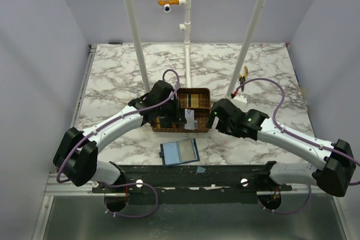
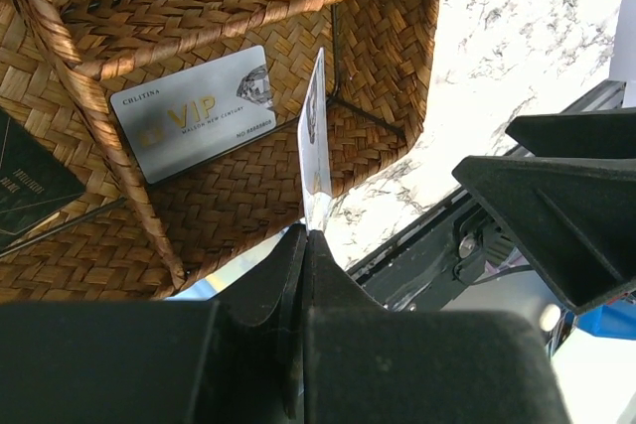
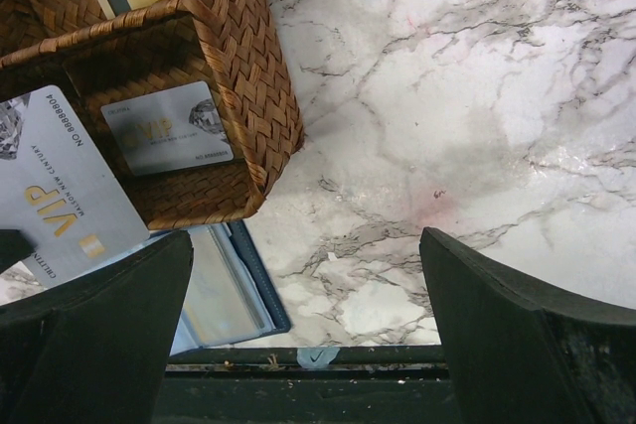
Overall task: Take the credit cards out of the card holder
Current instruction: Place the credit card in the storage box.
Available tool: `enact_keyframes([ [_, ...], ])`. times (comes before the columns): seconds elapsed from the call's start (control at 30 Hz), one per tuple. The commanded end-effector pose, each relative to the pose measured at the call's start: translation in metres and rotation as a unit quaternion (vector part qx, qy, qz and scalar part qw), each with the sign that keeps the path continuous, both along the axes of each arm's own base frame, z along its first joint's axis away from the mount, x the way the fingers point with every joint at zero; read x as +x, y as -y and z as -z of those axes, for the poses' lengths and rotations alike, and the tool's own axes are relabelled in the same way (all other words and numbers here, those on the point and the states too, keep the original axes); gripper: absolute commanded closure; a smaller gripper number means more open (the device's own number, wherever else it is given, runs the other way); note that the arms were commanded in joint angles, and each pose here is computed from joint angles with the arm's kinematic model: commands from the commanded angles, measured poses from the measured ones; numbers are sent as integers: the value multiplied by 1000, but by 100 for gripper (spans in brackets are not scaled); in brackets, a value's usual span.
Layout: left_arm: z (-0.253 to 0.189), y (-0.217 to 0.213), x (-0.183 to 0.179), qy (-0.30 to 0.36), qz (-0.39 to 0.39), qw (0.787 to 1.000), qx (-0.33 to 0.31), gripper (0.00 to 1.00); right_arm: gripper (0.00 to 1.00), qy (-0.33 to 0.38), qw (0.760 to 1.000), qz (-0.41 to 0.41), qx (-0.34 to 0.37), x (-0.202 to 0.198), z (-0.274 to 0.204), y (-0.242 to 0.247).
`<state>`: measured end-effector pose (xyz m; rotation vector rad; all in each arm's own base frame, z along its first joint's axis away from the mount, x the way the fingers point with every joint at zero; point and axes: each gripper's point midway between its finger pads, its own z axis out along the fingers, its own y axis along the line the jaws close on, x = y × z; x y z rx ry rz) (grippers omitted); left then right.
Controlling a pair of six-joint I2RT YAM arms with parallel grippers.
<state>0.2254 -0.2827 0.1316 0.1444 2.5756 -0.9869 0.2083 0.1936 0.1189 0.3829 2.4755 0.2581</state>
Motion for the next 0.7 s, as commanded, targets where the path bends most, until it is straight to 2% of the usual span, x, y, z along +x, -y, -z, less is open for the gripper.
enact_keyframes([
  [0.0,-9,8,9,7,3,1000,-13,97,0,7,1000,5,6,1,-8,3],
  [0.07,-10,8,9,10,5,1000,-15,83,0,6,1000,4,7,1,-8,3],
  [0.23,-20,6,10,29,8,999,-19,60,0,1,1000,-1,9,0,-5,0],
  [0.33,-24,4,10,36,7,999,-18,57,0,2,1000,-4,11,0,-5,-2],
  [0.67,-28,-12,-4,45,0,999,-13,57,2,-13,1000,-21,17,-1,3,-12],
])
